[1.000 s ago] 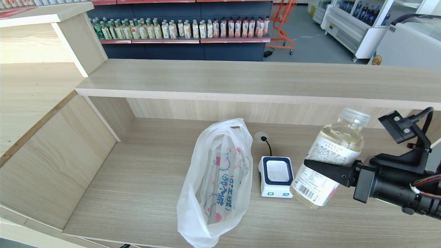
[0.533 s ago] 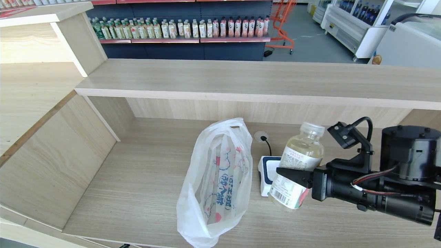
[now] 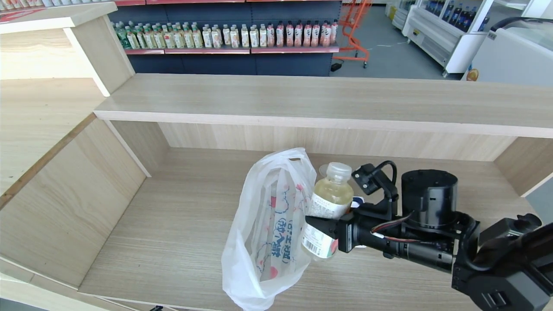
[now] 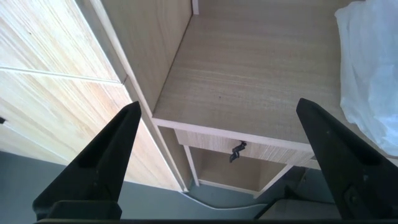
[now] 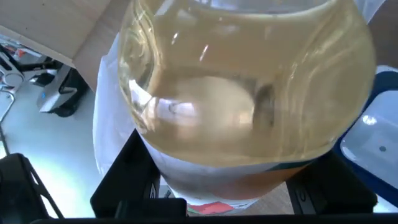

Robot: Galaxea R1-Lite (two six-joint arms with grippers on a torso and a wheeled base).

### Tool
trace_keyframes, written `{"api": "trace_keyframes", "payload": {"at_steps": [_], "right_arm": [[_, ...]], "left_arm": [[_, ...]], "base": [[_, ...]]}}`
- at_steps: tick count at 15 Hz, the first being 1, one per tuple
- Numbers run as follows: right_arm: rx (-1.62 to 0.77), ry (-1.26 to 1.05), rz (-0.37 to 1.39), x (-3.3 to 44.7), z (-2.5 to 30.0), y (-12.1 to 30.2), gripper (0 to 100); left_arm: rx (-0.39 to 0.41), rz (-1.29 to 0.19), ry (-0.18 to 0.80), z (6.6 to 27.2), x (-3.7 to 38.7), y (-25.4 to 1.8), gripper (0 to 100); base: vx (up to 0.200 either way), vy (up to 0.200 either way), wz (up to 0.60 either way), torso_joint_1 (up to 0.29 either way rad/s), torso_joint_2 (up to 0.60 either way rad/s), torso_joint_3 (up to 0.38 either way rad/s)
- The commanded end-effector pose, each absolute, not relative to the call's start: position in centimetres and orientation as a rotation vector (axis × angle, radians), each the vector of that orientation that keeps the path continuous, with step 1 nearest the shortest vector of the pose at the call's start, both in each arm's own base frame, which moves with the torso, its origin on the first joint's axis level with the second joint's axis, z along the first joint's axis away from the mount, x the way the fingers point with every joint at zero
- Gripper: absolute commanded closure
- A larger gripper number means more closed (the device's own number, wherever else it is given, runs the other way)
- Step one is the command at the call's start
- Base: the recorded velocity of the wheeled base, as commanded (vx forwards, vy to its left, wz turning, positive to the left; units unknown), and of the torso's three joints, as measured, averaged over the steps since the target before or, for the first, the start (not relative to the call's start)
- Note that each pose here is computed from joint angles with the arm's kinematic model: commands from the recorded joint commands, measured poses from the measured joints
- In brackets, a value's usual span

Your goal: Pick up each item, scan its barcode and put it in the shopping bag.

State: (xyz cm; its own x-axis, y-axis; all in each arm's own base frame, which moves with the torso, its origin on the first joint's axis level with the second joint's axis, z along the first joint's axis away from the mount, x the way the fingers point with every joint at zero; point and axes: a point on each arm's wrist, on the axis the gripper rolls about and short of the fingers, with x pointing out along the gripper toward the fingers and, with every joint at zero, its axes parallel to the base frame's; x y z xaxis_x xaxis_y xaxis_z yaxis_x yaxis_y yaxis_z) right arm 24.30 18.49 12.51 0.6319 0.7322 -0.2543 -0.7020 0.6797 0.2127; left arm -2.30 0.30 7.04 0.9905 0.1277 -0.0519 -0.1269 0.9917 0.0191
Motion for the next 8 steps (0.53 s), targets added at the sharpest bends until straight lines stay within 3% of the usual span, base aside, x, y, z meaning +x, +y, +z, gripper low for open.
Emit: {"api": "trace_keyframes", "payload": {"at_steps": [1, 8], "right_arm": [[0.065, 0.377, 0.839, 25.7, 9.1, 20.2, 100], [-0.016, 0.211, 0.867, 29.0, 5.6, 23.0, 100]], "left_arm": [[0.016, 0.129, 0.053, 7.0, -2.3, 0.3, 0], [0.016, 0.129, 0.053, 7.0, -2.3, 0.3, 0]], "base": [[0.000, 0.000, 0.00, 0.000, 0.00, 0.000], [0.000, 0.000, 0.00, 0.000, 0.00, 0.000]]}}
